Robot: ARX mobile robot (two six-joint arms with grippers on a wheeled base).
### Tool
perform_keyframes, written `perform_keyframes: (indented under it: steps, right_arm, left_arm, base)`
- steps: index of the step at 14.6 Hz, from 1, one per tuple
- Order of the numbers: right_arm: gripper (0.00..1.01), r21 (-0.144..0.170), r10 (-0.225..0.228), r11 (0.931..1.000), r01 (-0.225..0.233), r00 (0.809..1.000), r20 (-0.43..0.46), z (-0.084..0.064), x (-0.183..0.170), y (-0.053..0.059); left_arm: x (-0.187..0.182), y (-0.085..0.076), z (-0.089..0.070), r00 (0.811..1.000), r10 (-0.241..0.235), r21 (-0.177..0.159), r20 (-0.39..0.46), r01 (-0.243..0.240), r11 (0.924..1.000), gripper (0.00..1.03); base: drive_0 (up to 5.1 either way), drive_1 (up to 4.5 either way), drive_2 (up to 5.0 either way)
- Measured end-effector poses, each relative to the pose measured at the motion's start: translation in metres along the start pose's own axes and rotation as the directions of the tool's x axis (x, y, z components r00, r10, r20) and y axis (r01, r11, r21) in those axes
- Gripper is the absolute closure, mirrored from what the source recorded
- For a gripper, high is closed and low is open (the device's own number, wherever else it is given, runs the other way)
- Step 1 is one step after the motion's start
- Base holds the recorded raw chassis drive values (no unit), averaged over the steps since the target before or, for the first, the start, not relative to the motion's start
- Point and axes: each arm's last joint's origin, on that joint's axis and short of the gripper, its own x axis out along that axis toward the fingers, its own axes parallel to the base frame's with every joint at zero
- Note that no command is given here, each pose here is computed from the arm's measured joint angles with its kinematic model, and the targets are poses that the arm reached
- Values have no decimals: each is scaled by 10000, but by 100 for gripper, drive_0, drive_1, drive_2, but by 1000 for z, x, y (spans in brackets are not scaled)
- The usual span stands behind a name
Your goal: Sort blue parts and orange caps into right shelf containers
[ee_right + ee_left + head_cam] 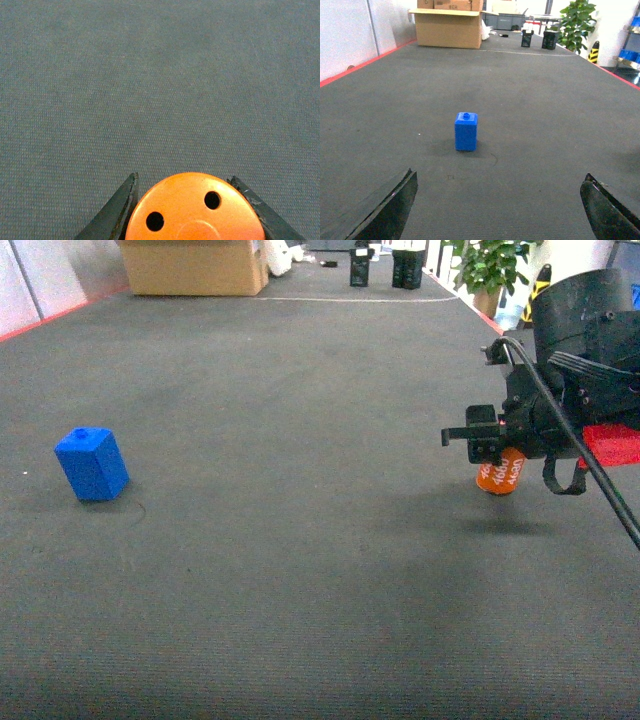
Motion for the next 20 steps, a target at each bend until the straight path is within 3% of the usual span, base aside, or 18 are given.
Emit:
perform_keyframes:
  steps: [3, 6, 8, 9, 10, 11, 12, 13, 14, 16, 18, 20]
  right_arm:
    - [56, 70, 132, 9999, -137, 9980, 618, -12, -39, -21]
    - [56, 148, 324, 9992, -375, 9654, 2589, -11, -131, -53]
    - [56, -24, 461, 9989, -471, 9646, 2597, -47, -181, -66]
    - [56, -156, 526, 9986, -504, 9747, 2172, -66, -190, -67]
    - [56, -201, 527, 9986, -496, 9758, 2124, -68, -188, -67]
    - [56, -256, 570, 9983, -527, 9743, 2180, -67, -189, -66]
    - [56, -288, 596, 9981, -546, 9737, 2200, -66, -189, -66]
    - [56, -296, 608, 9980, -557, 9742, 2174, -67, -188, -66]
    - [56, -290, 596, 9981, -546, 9736, 2203, -66, -189, -66]
    - [56, -290, 597, 9981, -546, 9739, 2192, -66, -188, -66]
    - [56, -293, 604, 9980, -553, 9738, 2192, -66, -188, -66]
    - [57, -290, 597, 9981, -546, 9739, 2192, -66, -188, -66]
  left_arm:
    - [0, 0, 0, 10000, -4, 4, -4, 4, 10000, 5]
    - [0, 0, 0, 10000, -4, 0, -4, 4, 10000, 5]
    - [0, 0, 0, 10000, -8, 4, -4, 8, 10000, 5]
    - [2, -1, 0, 9956, 914, -76, -181, -916, 9958, 5]
    - [13, -4, 6, 9797, 1917, 54, -588, -1917, 9814, 5]
    - [26, 1, 13, 9624, 2572, 268, -875, -2558, 9664, 5]
    - [44, 5, 20, 9573, 2666, 417, -1117, -2636, 9637, 5]
    - [63, 5, 26, 9672, 2103, 431, -1424, -2061, 9776, 5]
    - [89, 6, 30, 9684, 1662, 732, -1861, -1550, 9852, 5]
    - [138, 13, 19, 9404, 1134, 1166, -3207, -796, 9900, 5]
    - [181, 21, 8, 9033, 710, 1171, -4230, -232, 9929, 5]
    - [227, 28, 6, 8850, 455, 871, -4634, -57, 9962, 5]
  base:
    - [0, 0, 0]
    - [0, 0, 0]
    - [0, 0, 0]
    - [0, 0, 0]
    - [0, 0, 0]
    - [0, 0, 0]
    - [0, 0, 0]
    - [0, 0, 0]
    - [0, 0, 0]
    - [0, 0, 0]
    - [0, 0, 0]
    - [0, 0, 0]
